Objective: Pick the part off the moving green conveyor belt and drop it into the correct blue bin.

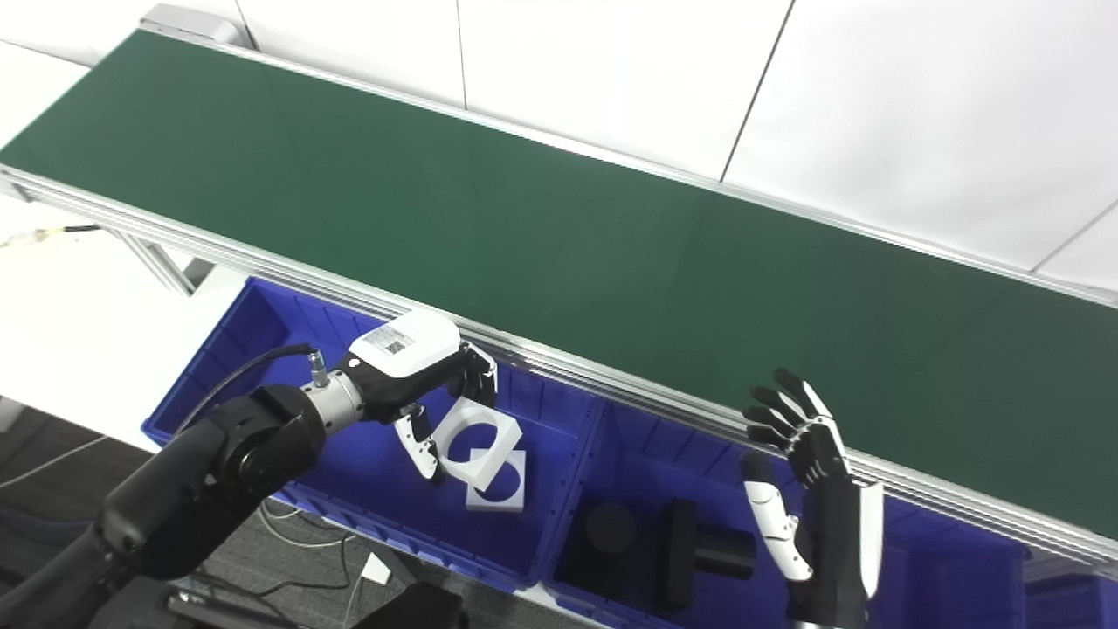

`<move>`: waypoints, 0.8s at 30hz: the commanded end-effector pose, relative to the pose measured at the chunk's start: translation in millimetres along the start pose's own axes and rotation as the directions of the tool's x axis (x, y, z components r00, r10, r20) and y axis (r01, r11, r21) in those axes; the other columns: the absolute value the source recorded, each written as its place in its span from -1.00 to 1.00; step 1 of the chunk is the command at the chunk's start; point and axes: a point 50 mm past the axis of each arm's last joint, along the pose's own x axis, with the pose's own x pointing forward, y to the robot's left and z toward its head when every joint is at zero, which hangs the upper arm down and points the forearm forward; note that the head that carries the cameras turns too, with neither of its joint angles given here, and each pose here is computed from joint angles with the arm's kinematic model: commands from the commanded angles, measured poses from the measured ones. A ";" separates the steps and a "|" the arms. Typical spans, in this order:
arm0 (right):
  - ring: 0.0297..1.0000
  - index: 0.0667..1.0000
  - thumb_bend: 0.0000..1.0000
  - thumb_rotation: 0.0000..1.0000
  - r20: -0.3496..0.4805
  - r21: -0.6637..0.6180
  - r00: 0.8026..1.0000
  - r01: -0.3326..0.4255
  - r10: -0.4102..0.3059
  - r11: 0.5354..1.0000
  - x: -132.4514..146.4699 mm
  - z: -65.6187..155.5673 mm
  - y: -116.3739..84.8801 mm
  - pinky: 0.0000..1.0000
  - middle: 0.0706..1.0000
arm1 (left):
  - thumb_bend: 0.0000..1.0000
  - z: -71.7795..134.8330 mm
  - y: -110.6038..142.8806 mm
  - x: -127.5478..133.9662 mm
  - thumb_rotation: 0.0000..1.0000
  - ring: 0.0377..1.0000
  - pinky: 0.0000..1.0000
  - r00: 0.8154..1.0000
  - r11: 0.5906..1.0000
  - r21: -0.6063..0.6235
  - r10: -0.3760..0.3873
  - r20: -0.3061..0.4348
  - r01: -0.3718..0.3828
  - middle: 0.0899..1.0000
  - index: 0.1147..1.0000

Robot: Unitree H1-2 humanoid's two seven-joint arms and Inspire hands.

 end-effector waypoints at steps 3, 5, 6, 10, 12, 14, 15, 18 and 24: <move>0.40 0.67 0.04 0.40 0.037 0.012 0.999 0.013 -0.014 1.000 5.6 10.9 -0.1 0.28 0.49 | 0.04 1.1 11.7 13.3 -1.00 0.01 0.24 1.000 0.999 0.039 -0.011 0.014 0.010 -0.15 -0.13; 0.39 0.67 0.03 0.40 0.042 0.010 0.999 0.014 -0.014 1.000 6.2 11.6 0.3 0.26 0.49 | 0.04 1.7 12.1 17.3 -1.00 0.02 0.25 1.000 0.999 0.049 -0.022 0.016 0.021 -0.14 -0.13; 0.38 0.67 0.01 0.39 0.044 0.008 0.999 0.014 -0.015 1.000 6.5 11.7 0.4 0.25 0.48 | 0.04 2.1 12.3 19.1 -1.00 0.03 0.26 0.999 0.998 0.056 -0.029 0.015 0.028 -0.14 -0.14; 0.37 0.67 0.03 0.39 0.045 0.014 0.999 0.016 -0.016 1.000 6.7 11.8 0.6 0.25 0.47 | 0.04 4.1 14.9 23.2 -1.00 0.07 0.28 0.998 0.994 0.089 -0.065 0.006 0.064 -0.13 -0.14; 0.38 0.67 0.04 0.39 0.043 0.018 0.999 0.017 -0.017 1.000 6.4 11.8 0.5 0.26 0.48 | 0.04 5.2 16.6 24.4 -1.00 0.07 0.27 0.998 0.993 0.092 -0.070 0.006 0.069 -0.13 -0.14; 0.38 0.67 0.04 0.39 0.044 0.017 0.999 0.019 -0.020 1.000 6.4 11.7 0.5 0.25 0.48 | 0.04 6.1 18.5 24.7 -1.00 0.07 0.27 0.998 0.994 0.090 -0.070 0.009 0.069 -0.13 -0.14; 0.37 0.67 0.04 0.39 0.044 0.016 0.999 0.020 -0.021 1.000 6.4 11.6 0.5 0.25 0.48 | 0.05 6.4 19.4 24.6 -1.00 0.06 0.26 0.997 0.994 0.087 -0.071 0.010 0.070 -0.13 -0.14; 0.38 0.68 0.05 0.41 0.044 0.014 0.999 0.020 -0.020 1.000 6.3 11.1 0.1 0.25 0.48 | 0.05 8.0 22.6 23.0 -1.00 0.06 0.24 0.997 0.995 0.075 -0.074 0.018 0.072 -0.13 -0.13; 0.38 0.68 0.05 0.40 0.043 0.021 0.999 0.019 -0.020 1.000 7.2 10.4 0.6 0.25 0.48 | 0.38 9.4 28.1 18.0 -0.48 0.23 0.35 0.995 0.993 0.071 -0.095 0.021 0.093 0.17 0.08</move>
